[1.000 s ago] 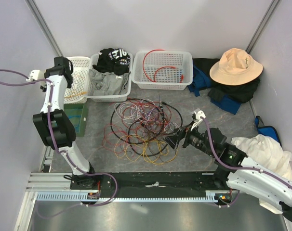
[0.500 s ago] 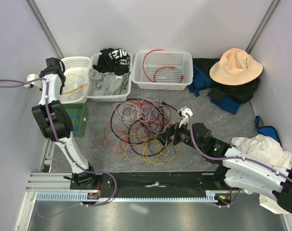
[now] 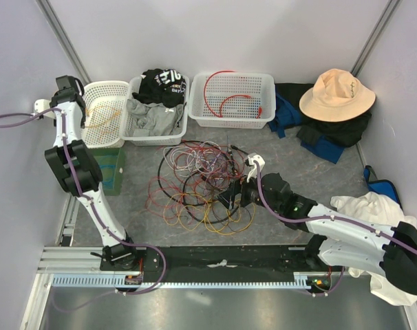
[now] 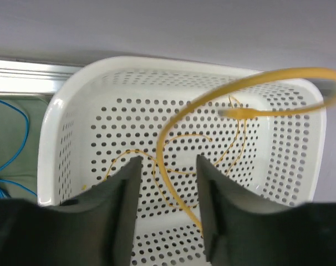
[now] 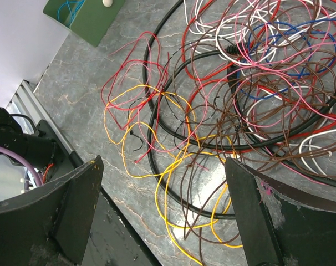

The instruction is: Untangle the cables

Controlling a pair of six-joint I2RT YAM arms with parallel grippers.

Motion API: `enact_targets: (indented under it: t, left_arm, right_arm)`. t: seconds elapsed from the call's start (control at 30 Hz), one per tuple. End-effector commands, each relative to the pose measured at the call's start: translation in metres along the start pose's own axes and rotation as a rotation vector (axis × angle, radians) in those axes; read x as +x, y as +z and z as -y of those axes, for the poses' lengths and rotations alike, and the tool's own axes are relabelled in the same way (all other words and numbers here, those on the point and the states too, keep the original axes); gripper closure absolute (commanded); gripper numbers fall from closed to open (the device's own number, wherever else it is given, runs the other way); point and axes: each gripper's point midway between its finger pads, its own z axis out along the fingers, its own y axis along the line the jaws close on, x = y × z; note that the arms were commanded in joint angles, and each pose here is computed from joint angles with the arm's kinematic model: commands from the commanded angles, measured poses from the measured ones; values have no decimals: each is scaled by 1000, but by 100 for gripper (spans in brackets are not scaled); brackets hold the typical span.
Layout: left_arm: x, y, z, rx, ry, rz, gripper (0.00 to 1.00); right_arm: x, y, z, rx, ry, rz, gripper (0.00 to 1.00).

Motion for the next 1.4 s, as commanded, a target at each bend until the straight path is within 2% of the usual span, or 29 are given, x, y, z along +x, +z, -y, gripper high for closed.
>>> enact_targets:
  t: [0.0, 0.1, 0.23, 0.33, 0.37, 0.4, 0.47, 0.53, 0.7, 0.83, 0.9, 0.93, 0.97, 1.07, 1.17, 1.37]
  left_arm:
    - [15, -1, 5, 44, 81, -82, 39]
    - [18, -8, -3, 44, 92, -110, 28]
    - [28, -26, -20, 44, 125, -152, 23]
    - [43, -49, -41, 51, 175, -196, 21]
    - [46, -71, -39, 96, 185, -207, 19]
    - [60, -72, -58, 80, 229, -229, 18]
    - [76, -93, -66, 117, 289, -235, 14]
    - [78, -113, -85, 143, 298, -234, 7]
    - [74, -154, -101, 265, 291, -230, 1]
    - [74, -208, -102, 441, 320, -252, 1]
    - [109, -239, -108, 564, 405, -309, 2]
    - [113, -261, -110, 656, 438, -311, 3]
    - [140, -286, -119, 735, 513, -360, 5]
    - [190, -320, -152, 878, 662, -451, 11]
    - [226, -333, -189, 909, 811, -524, 15]
    - [251, -348, -239, 948, 946, -600, 18]
  right_arm:
    - [-28, -1, -23, -72, -1, 72, 2]
    - [-27, -7, -25, -87, 13, 77, 2]
    - [-32, -18, -28, -102, 18, 106, 2]
    - [-36, -26, -27, -97, 2, 130, 2]
    - [-38, -27, -25, -85, 0, 141, 2]
    - [-38, -28, -22, -73, -7, 144, 2]
    - [-41, -31, -22, -68, -15, 155, 2]
    - [-43, -32, -23, -71, -16, 160, 2]
    - [-37, -31, -20, -67, 6, 151, 2]
    - [-29, -28, -3, 0, 8, 156, 2]
    - [-22, -23, 10, 55, 4, 140, 2]
    - [-16, -18, 20, 98, 7, 120, 2]
    - [-11, -15, 24, 117, 8, 101, 2]
    - [10, -2, 36, 160, 22, 28, 2]
    - [29, 7, 40, 170, 27, -49, 4]
    - [63, 2, 53, 229, 2, -151, 11]
